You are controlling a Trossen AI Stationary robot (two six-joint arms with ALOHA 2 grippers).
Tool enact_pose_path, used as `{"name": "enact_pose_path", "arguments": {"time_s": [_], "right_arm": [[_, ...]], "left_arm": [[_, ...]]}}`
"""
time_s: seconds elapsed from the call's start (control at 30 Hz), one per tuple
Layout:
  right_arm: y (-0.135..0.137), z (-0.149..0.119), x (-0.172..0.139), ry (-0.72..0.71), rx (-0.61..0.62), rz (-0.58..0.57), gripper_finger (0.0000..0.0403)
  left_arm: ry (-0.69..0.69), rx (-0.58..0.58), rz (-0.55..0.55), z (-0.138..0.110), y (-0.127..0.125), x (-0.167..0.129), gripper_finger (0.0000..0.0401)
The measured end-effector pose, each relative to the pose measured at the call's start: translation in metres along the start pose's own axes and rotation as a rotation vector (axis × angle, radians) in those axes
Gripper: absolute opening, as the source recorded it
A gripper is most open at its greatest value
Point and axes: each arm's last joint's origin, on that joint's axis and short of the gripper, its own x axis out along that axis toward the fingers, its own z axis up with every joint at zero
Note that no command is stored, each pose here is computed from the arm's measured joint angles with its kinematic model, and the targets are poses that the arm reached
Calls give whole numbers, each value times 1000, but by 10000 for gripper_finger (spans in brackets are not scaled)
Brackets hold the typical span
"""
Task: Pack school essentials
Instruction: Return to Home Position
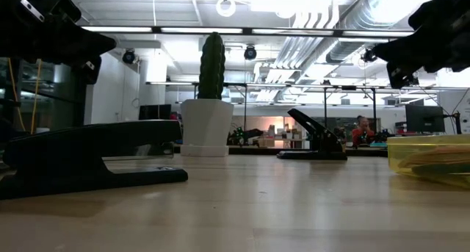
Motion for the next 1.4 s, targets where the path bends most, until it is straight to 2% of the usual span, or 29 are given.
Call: {"name": "enact_pose_path", "arguments": {"time_s": [0.27, 1.4], "right_arm": [[-1, -2, 2, 27, -83, -12, 0], [-1, -2, 2, 30, -83, -10, 0]], "left_arm": [[0, 0, -1, 0, 0, 0, 1], [0, 0, -1, 0, 0, 0, 0]]}}
